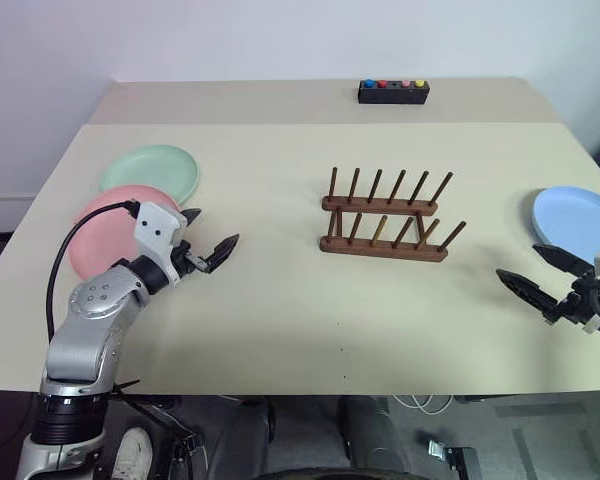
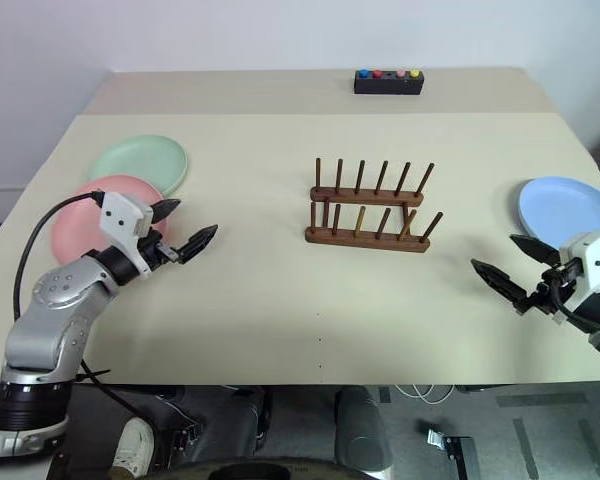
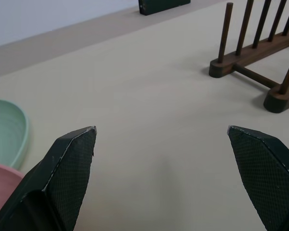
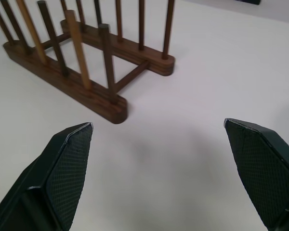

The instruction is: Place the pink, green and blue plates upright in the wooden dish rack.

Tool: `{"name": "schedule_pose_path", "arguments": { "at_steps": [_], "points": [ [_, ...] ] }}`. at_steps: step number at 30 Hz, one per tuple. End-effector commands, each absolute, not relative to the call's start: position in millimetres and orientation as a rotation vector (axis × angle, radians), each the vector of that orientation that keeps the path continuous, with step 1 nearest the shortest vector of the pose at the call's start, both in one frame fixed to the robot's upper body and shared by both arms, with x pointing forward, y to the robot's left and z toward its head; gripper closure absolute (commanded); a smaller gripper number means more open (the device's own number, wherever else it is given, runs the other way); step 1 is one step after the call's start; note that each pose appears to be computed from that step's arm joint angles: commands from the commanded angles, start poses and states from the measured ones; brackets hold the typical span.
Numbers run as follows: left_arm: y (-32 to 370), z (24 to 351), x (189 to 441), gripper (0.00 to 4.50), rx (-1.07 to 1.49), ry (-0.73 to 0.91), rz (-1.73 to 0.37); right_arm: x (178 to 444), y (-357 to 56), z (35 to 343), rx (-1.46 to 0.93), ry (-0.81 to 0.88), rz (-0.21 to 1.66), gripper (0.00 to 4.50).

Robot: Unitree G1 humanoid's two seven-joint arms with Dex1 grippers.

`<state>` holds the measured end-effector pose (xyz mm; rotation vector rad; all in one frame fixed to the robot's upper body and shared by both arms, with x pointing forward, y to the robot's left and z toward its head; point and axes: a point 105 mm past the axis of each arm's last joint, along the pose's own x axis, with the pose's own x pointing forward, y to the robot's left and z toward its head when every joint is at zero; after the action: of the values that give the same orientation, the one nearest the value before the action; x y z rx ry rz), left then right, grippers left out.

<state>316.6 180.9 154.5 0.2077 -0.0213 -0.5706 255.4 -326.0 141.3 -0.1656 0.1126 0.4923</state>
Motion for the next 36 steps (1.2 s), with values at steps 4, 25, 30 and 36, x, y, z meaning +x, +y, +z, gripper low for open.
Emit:
{"name": "schedule_pose_path", "arguments": {
  "at_steps": [4, 25, 30, 36],
  "points": [
    [171.6, 165.2, 320.6, 0.0, 0.221, -0.066, -0.618, 256.8, -326.4, 152.6, -0.179, 0.06, 0.479, 0.05],
    [130.8, 161.8, 314.2, 0.0, 0.204, -0.023, -0.791, 244.4, -292.1, 143.7, -0.176, 0.073, 0.538, 0.05],
    [116.5, 147.2, 310.8, 0.0, 0.196, 0.05, -0.905, 248.5, -279.0, 138.0, -0.153, 0.063, 0.559, 0.05],
    [93.6, 127.0, 324.4, 0.0, 0.259, 0.095, -1.022, 253.9, -256.4, 141.4, -0.144, 0.015, 0.582, 0.05]
  ]
}}
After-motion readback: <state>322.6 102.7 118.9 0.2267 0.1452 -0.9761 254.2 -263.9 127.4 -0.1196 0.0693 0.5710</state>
